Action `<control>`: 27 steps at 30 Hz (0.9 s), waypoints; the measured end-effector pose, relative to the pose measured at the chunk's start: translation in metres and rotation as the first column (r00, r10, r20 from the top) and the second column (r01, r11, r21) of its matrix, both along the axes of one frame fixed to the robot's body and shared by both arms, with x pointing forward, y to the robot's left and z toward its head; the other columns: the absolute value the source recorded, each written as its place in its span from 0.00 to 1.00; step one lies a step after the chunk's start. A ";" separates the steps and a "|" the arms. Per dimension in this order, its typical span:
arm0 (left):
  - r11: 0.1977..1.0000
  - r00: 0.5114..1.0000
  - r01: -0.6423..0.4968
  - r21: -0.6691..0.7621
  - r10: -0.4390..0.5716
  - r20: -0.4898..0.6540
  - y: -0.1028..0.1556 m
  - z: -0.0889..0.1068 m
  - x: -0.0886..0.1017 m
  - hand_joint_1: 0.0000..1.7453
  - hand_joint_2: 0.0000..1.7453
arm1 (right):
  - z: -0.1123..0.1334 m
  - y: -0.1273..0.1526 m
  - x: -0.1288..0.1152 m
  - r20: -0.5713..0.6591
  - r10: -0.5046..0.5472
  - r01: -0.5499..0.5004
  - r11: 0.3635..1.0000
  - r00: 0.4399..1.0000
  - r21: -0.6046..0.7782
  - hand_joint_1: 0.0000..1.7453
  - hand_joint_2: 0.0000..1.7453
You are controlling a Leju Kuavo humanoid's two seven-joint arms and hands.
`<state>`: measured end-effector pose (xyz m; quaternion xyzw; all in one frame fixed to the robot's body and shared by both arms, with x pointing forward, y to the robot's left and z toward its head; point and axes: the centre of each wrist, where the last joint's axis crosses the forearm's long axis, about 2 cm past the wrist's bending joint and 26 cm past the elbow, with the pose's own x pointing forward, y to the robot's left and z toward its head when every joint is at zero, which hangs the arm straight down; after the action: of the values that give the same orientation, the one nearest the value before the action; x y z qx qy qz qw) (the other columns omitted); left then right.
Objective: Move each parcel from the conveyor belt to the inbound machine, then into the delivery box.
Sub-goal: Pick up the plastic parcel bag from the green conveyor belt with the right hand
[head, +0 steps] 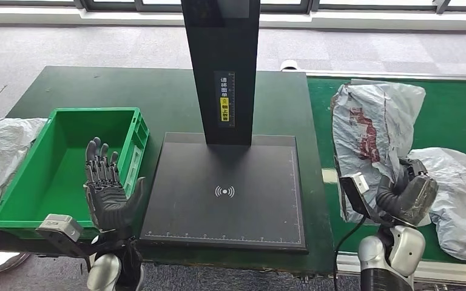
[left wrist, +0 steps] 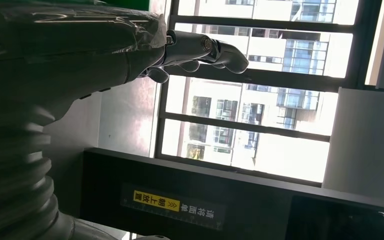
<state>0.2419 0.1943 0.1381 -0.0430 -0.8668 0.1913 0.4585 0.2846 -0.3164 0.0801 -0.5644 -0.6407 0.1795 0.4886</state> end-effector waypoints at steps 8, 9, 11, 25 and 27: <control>1.000 1.000 0.004 0.000 -0.004 -0.014 -0.002 -0.003 0.001 0.00 1.00 | 0.053 0.014 -0.020 0.336 0.069 -0.056 0.997 0.939 -0.049 1.00 1.00; 1.000 1.000 0.004 -0.001 -0.004 -0.015 -0.003 -0.003 0.001 0.00 1.00 | 0.057 0.013 -0.023 0.372 0.074 -0.060 0.997 0.925 -0.049 1.00 1.00; 1.000 1.000 0.005 -0.005 -0.005 -0.018 -0.003 -0.004 0.001 0.00 1.00 | 0.068 0.011 -0.028 0.449 0.085 -0.067 0.996 0.890 -0.055 1.00 1.00; 0.998 0.998 0.054 -0.017 -0.054 0.025 -0.005 -0.001 0.009 0.00 1.00 | 0.085 0.103 0.000 0.374 0.570 -0.679 0.655 0.732 0.331 1.00 1.00; 0.998 0.997 0.066 -0.016 -0.065 0.032 -0.006 0.001 0.013 0.00 1.00 | 0.072 0.124 0.005 0.336 0.668 -0.744 0.543 0.664 0.390 1.00 1.00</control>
<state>0.2548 0.1878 0.1386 -0.0783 -0.8705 0.1826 0.4503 0.2892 -0.1927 0.1518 -0.1233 -0.8705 0.1481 0.4529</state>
